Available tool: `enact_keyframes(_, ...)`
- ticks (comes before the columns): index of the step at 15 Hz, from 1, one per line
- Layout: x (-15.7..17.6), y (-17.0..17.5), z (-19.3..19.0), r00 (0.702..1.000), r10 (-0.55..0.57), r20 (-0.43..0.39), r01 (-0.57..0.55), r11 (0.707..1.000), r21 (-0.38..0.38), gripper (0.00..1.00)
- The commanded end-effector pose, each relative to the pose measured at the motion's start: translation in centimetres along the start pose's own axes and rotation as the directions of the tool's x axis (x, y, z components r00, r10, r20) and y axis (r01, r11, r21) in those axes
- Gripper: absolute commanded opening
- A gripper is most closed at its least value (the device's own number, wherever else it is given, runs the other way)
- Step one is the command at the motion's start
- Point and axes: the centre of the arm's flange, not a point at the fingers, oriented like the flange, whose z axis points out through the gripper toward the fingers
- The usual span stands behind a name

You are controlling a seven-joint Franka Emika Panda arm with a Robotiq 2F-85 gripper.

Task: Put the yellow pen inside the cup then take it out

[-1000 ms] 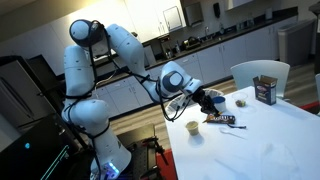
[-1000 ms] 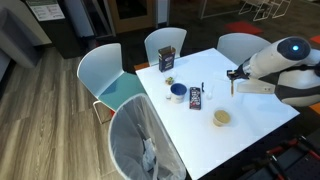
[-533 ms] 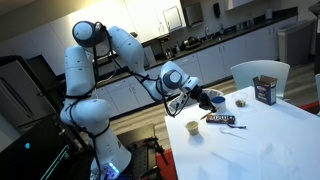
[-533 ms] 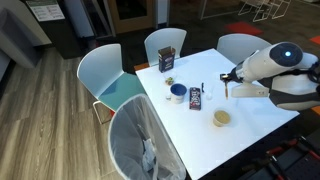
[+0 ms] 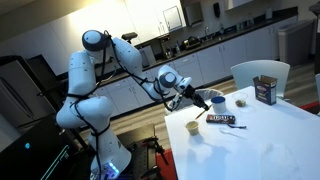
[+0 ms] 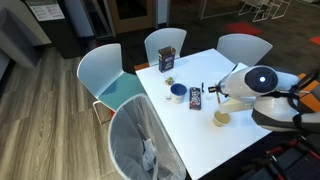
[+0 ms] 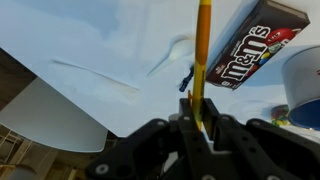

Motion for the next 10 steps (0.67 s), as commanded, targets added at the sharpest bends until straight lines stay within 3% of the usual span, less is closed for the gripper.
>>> enact_keyframes(1, -1.9, -0.9, 0.1, 0.998, -0.039, -0.043, 0.036, 0.997, -0.069, 0.04)
enact_keyframes(10, -4.4, -2.1, 0.2, 0.994, -0.062, -0.095, 0.048, 0.988, -0.148, 0.04)
